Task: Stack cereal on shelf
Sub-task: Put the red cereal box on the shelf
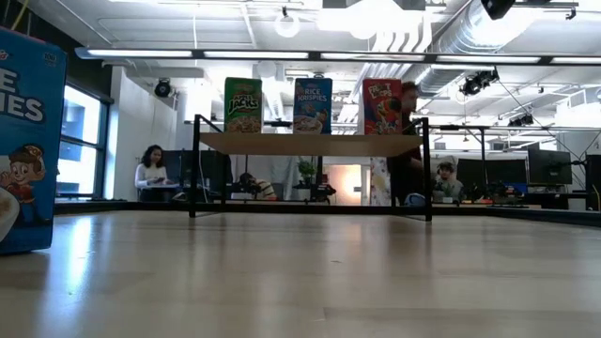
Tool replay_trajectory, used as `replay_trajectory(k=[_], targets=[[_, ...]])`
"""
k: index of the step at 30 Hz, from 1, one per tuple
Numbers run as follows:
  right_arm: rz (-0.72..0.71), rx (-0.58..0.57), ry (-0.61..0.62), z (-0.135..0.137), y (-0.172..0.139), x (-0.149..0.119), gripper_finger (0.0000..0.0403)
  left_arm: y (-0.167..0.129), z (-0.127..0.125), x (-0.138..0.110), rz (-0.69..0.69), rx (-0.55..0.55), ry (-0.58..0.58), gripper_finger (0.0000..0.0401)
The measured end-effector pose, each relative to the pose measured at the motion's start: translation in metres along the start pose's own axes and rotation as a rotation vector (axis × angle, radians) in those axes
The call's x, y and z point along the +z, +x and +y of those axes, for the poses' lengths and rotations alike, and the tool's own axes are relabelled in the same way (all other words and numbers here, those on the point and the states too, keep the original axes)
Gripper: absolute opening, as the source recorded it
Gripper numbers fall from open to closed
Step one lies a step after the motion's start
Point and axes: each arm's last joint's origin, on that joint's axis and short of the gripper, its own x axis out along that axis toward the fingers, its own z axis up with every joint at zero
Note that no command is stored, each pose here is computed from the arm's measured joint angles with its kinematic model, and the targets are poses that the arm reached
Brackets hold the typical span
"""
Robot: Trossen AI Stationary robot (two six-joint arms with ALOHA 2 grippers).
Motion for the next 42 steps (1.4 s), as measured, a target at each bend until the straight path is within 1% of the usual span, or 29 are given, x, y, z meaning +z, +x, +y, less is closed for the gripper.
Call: replay_trajectory(k=[4,7,10,13,16,18,21,25,28,34,37,42], targets=[[0.047,0.085,0.085,0.003,0.006,-0.002,0.0283,0.0,0.0,0.0,0.0,0.0,0.005,0.0237],[0.092,0.153,0.183,0.005,0.01,-0.003,0.0284,0.0,0.0,0.0,0.0,0.0,0.033,0.0237],[0.094,0.219,0.251,0.009,0.014,0.0,0.0284,0.0,0.0,0.0,0.0,0.0,0.067,0.0237],[0.059,0.28,0.273,0.017,0.017,0.007,0.0284,0.0,0.001,0.0,-0.009,0.018,0.104,0.0237],[0.053,0.296,0.264,0.027,0.017,0.021,0.0284,-0.005,0.003,0.0,-0.034,0.048,0.147,0.0237],[0.068,0.282,0.258,0.034,0.019,0.031,0.0284,-0.009,0.005,-0.001,-0.049,0.06,0.161,0.0237],[0.139,0.242,0.247,0.046,0.023,0.043,0.0284,-0.015,0.009,-0.002,-0.066,0.069,0.169,0.0237],[0.32,0.142,0.275,0.06,0.033,0.049,0.0284,-0.029,0.014,-0.006,-0.096,0.057,0.163,0.0237],[0.464,0.08,0.304,0.074,0.044,0.047,0.0284,-0.037,0.016,-0.009,-0.114,0.049,0.161,0.0237],[0.716,-0.055,0.325,0.104,0.069,0.027,0.0284,-0.046,0.019,-0.012,-0.134,0.042,0.167,0.0237],[0.8,-0.113,0.359,0.116,0.081,0.012,0.0284,-0.046,0.019,-0.012,-0.134,0.044,0.198,0.0237],[0.897,-0.167,0.387,0.14,0.092,-0.015,0.0284,-0.046,0.019,-0.012,-0.133,0.044,0.209,0.0237]])
